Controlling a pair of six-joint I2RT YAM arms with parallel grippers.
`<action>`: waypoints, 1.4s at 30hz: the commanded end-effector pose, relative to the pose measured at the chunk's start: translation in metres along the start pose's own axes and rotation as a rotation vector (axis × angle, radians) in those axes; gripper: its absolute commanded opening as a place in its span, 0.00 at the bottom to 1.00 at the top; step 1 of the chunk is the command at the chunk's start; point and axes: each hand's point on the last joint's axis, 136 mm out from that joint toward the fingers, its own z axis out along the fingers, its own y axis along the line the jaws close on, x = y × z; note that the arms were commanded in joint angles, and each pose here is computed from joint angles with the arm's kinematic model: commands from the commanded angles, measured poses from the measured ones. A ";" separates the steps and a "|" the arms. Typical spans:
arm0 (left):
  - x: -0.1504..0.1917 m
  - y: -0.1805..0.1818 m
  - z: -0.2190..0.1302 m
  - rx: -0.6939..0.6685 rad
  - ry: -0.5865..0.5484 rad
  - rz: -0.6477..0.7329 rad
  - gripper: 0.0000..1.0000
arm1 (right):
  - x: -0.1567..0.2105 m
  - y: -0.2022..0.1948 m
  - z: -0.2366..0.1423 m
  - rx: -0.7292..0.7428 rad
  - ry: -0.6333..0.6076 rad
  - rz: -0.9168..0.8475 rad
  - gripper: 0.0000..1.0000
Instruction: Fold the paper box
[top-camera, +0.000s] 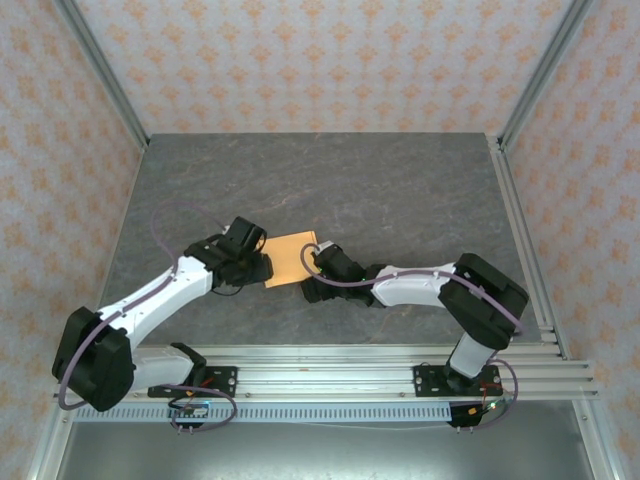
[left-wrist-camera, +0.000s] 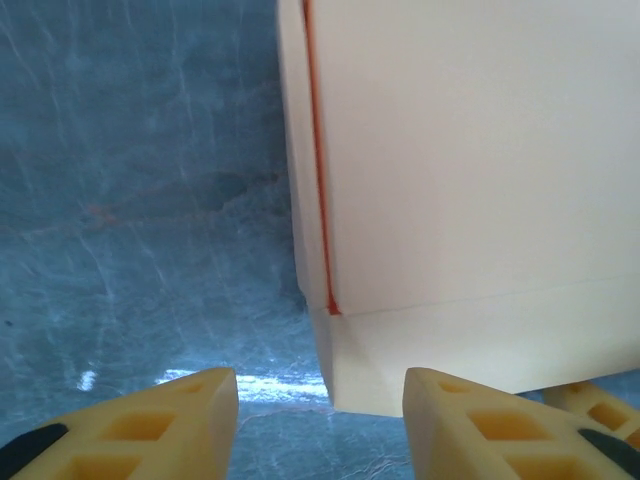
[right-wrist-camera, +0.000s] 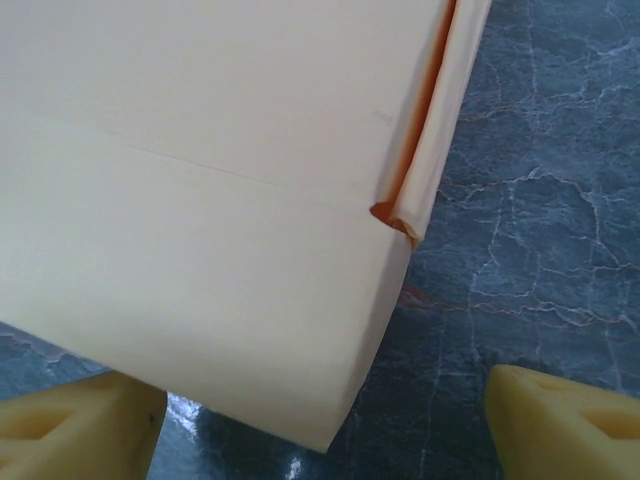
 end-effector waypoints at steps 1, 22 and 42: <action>-0.047 -0.007 -0.029 -0.036 -0.146 0.034 0.55 | -0.001 0.007 -0.014 -0.033 -0.008 0.035 0.84; -0.133 -0.061 0.063 -0.047 0.047 0.117 0.45 | -0.019 0.009 -0.034 -0.011 -0.001 0.442 0.78; -0.126 -0.049 0.116 -0.129 0.147 0.098 0.35 | -0.021 -0.001 -0.015 0.004 0.019 0.470 0.77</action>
